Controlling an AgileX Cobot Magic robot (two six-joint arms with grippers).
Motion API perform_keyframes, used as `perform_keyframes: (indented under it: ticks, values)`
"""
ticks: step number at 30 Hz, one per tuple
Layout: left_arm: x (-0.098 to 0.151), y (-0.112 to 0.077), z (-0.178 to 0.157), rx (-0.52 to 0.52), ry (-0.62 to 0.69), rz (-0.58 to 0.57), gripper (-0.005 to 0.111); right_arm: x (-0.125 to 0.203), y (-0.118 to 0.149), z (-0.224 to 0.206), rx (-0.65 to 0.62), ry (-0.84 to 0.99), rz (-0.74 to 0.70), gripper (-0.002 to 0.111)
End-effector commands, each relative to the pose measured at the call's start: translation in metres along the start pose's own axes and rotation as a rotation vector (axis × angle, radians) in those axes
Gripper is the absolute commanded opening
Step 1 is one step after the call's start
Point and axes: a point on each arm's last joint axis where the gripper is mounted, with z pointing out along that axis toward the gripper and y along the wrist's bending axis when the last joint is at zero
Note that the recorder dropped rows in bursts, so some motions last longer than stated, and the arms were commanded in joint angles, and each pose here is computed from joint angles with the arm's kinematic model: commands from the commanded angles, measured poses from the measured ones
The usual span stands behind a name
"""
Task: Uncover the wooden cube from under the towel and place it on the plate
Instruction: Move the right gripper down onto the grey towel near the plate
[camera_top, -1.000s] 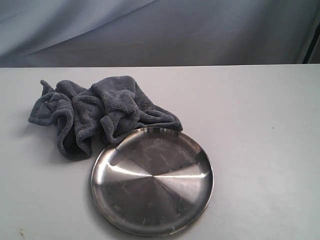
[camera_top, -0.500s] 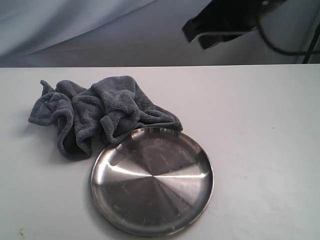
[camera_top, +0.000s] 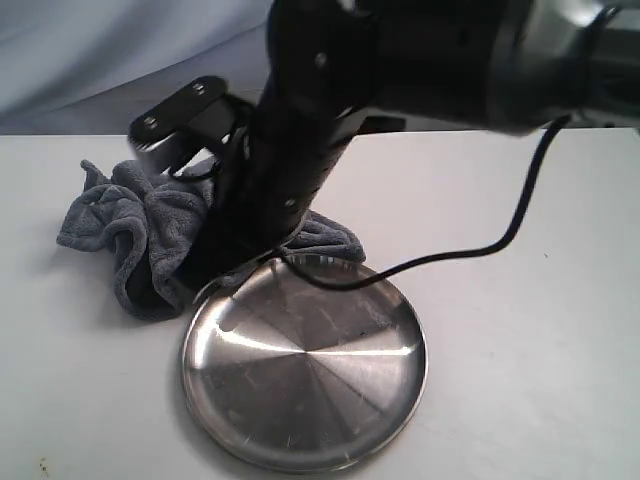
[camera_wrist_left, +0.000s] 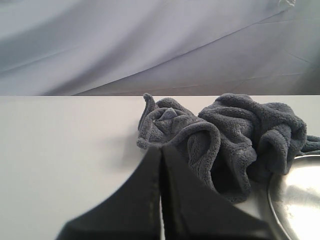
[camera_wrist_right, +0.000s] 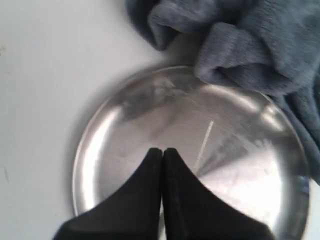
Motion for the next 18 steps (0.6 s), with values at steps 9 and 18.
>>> perform_keyframes:
  ticks: [9,18]
  values:
    - [0.001,0.000,0.000,-0.001,-0.006,-0.010,0.000,-0.046,0.045,0.040,-0.075,-0.326,0.051,0.000]
    - [0.001,0.000,0.000,-0.001,-0.006,-0.010,0.000,-0.102,-0.006,0.035,-0.026,-0.449,0.145,0.000]
